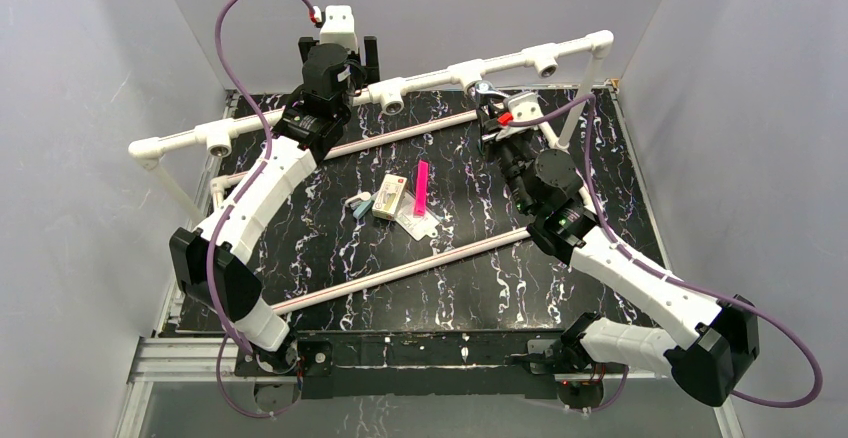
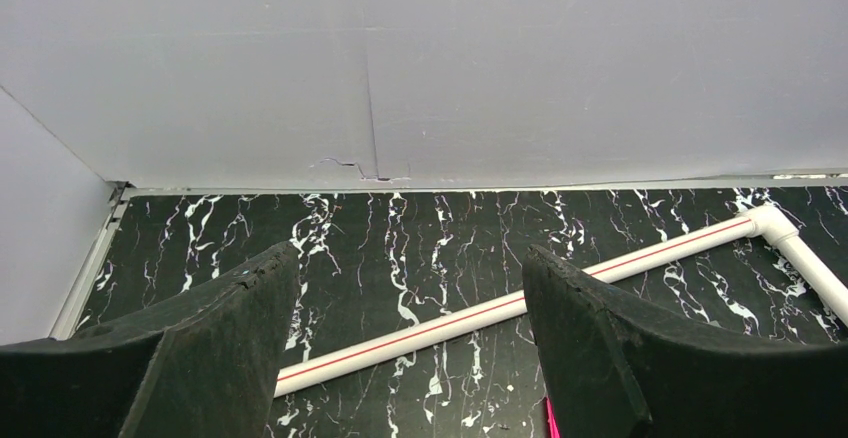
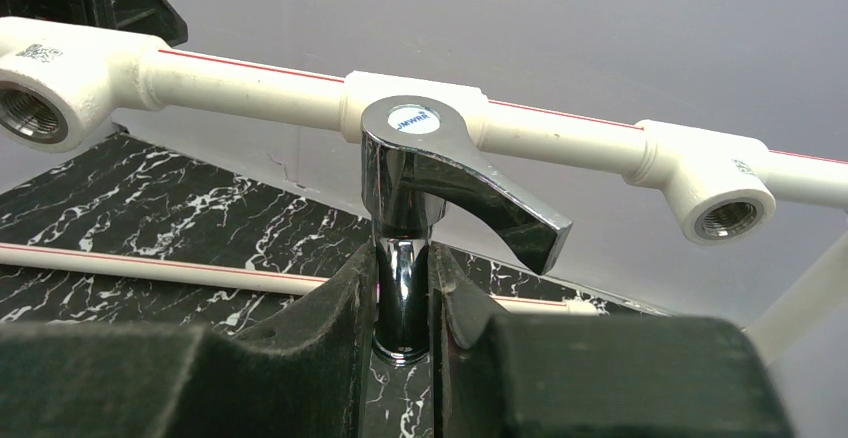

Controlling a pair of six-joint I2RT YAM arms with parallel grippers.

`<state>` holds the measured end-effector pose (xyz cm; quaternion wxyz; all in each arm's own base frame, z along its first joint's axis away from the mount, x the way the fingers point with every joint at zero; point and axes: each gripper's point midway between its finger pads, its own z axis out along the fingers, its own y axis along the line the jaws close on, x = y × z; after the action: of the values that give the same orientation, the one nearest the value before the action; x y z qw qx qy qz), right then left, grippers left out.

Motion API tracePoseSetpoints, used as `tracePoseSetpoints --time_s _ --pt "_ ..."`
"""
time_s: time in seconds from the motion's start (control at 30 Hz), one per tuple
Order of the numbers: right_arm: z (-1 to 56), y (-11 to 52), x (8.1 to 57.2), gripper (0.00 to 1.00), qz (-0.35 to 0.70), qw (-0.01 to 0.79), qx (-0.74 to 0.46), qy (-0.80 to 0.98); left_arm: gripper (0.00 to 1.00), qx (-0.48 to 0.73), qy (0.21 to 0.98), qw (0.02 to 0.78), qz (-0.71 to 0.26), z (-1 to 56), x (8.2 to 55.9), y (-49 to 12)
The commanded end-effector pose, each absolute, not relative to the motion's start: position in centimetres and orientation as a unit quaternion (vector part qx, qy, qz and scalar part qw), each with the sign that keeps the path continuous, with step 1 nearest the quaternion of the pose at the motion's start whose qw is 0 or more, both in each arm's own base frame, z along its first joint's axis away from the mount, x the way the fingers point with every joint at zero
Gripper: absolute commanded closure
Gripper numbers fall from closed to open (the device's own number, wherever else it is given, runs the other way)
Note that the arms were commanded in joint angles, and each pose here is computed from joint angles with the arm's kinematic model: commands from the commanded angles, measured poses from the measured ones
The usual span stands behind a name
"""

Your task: Install the water faucets

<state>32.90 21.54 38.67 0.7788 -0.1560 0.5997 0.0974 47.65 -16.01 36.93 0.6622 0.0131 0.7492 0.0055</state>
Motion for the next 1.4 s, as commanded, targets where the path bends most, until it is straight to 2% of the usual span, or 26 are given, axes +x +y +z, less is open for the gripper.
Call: tracePoseSetpoints --time_s 0.0,1.37 --pt "41.1 20.7 33.0 0.99 0.086 0.81 -0.138 0.564 0.21 0.043 0.79 0.611 0.03 32.7 46.4 -15.8" --pt "43.2 21.1 32.6 0.99 0.076 0.816 -0.166 0.549 0.21 0.047 0.793 0.606 0.043 32.0 46.3 -15.5"
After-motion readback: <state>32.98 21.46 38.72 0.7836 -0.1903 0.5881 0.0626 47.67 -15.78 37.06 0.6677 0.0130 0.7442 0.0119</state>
